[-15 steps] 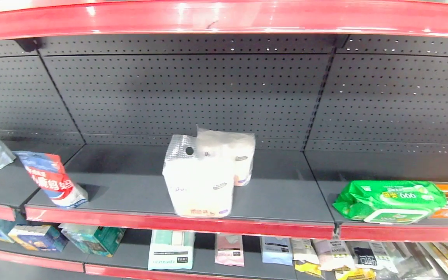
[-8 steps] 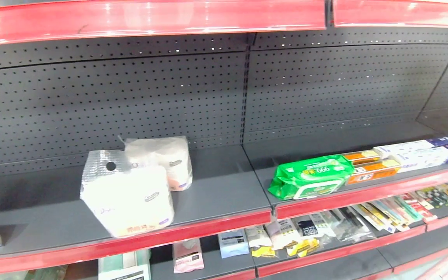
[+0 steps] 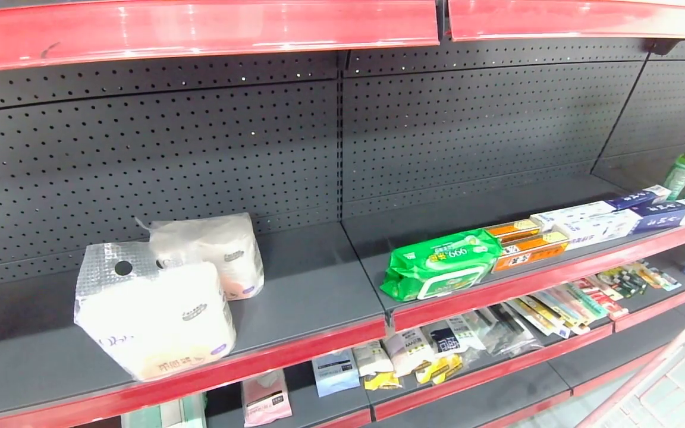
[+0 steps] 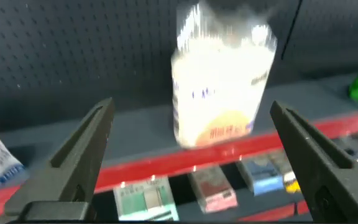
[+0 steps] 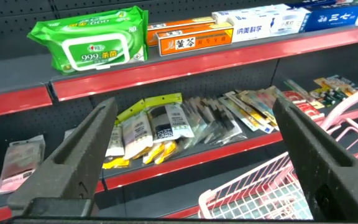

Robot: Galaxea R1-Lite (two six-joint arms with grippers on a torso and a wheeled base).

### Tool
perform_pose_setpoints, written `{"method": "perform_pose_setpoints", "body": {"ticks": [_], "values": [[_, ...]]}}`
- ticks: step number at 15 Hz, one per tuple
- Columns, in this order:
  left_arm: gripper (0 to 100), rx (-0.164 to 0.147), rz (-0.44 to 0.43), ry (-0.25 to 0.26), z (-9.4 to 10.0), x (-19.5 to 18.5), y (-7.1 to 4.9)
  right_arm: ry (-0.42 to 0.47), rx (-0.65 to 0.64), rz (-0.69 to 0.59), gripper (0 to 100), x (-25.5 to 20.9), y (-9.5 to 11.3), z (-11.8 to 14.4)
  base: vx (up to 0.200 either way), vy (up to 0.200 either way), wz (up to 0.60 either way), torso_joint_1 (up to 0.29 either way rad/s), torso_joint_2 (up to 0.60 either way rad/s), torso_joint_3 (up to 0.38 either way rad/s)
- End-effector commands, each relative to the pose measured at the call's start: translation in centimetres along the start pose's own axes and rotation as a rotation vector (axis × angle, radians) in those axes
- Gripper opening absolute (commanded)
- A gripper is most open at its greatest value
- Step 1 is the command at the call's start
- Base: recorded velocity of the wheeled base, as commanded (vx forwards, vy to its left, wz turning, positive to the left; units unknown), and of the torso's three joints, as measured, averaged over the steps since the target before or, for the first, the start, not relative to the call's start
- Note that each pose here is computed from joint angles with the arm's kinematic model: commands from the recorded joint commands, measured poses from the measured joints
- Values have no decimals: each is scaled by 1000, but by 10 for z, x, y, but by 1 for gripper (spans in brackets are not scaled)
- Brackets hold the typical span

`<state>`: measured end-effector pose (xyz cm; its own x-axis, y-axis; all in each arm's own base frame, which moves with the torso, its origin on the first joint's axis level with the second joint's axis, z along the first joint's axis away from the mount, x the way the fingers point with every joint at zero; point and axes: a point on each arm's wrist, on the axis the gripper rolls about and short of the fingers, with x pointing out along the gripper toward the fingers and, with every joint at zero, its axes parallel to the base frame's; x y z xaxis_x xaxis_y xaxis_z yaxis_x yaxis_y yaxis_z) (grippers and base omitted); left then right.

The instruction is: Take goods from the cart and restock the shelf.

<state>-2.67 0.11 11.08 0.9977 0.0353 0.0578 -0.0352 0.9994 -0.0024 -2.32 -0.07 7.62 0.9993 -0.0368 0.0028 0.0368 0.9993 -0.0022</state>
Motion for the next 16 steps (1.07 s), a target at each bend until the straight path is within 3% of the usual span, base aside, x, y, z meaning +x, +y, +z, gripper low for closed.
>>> {"method": "perform_pose_setpoints", "body": {"ticks": [1, 2, 3, 5, 6, 9, 16], "values": [[100, -68, 156, 103, 111, 67, 1, 1, -1, 0, 100, 0, 0, 0, 0, 0, 0, 0, 0, 0], [100, -39, 297, 196, 106, 88, 6, 1, -1, 0, 100, 0, 0, 0, 0, 0, 0, 0, 0, 0], [100, -32, 382, 285, 97, 104, 11, 1, -1, 0, 100, 0, 0, 0, 0, 0, 0, 0, 0, 0], [100, -30, 467, 458, 74, 130, 22, 1, -1, 0, 100, 0, 0, 0, 0, 0, 0, 0, 0, 0], [100, -32, 467, 523, 67, 141, 25, 1, -1, 0, 100, 0, 0, 0, 0, 0, 0, 0, 0, 0], [100, -28, 435, 611, 57, 157, 29, 1, -1, 0, 100, 0, 0, 0, 0, 0, 0, 0, 0, 0], [100, -41, 498, 816, 25, 182, 48, 1, -1, 0, 100, 0, 0, 0, 0, 0, 0, 0, 0, 0]]}}
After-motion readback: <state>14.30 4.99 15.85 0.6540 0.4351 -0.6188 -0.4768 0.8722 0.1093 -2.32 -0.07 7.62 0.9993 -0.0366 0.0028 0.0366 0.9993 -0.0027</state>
